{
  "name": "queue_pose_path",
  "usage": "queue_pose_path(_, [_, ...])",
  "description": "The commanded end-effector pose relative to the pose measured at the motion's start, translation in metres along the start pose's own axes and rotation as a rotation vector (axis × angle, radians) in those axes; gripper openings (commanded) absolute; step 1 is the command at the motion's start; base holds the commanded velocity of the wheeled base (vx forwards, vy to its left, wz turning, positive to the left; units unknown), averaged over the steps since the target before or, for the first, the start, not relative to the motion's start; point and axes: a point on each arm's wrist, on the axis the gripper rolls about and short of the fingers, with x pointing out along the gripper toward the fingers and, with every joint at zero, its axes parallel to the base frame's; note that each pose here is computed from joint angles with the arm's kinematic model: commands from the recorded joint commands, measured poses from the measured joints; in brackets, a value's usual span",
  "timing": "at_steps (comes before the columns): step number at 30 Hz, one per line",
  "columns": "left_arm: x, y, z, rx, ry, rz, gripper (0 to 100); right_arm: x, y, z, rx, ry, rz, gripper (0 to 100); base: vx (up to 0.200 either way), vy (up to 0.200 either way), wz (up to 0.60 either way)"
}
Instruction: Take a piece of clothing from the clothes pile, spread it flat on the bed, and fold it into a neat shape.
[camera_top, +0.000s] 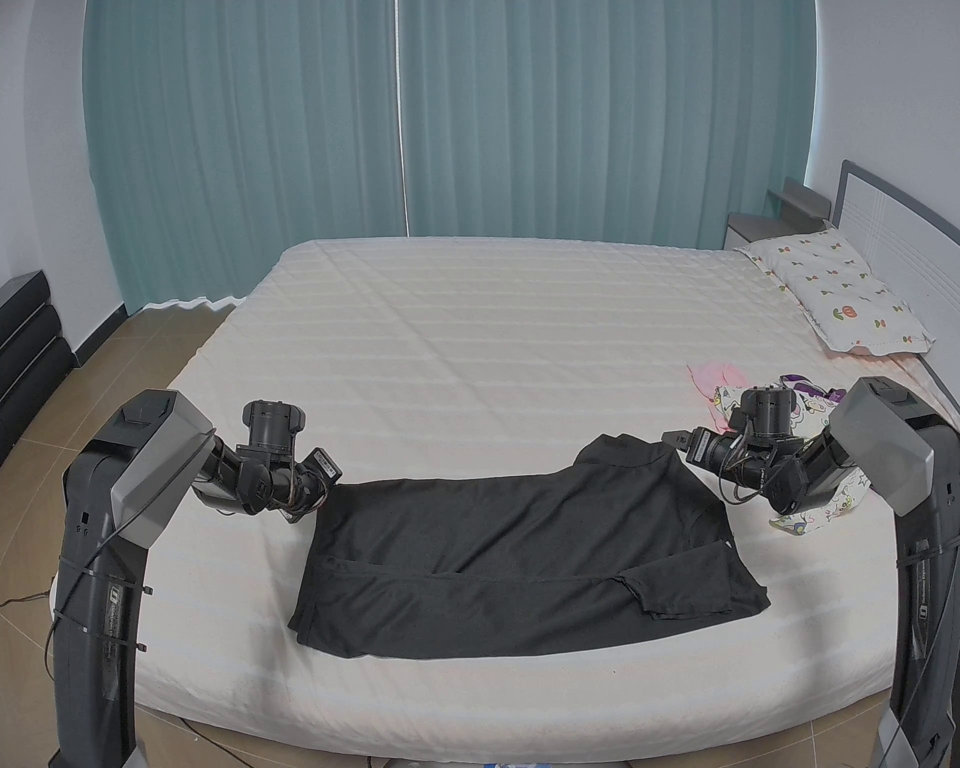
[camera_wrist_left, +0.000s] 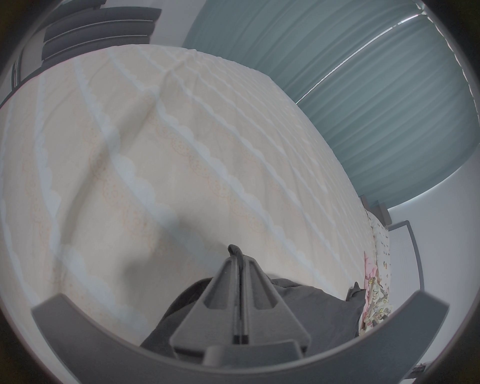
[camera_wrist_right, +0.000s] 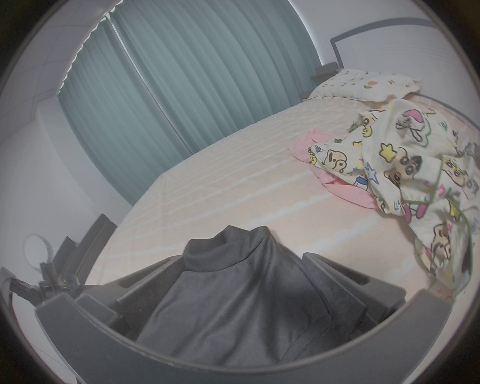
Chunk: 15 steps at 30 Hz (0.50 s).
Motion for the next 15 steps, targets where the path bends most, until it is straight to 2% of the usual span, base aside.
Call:
queue_pose_path(1, [-0.009,-0.002,0.0,-0.016,0.005,0.0,0,0.037,-0.01,-0.016,-0.024,0.013,-0.017,100,0.0,0.0,0.0])
queue_pose_path(6, [-0.009,-0.002,-0.002,-0.016,0.009,0.002,0,0.052,-0.014,-0.024,-0.029,0.007,-0.015,100,0.0,0.0,0.0])
queue_pose_path(15, [-0.011,-0.001,-0.002,-0.018,0.012,0.006,0,0.063,-0.015,-0.02,-0.025,-0.03,-0.006,100,0.0,0.0,0.0])
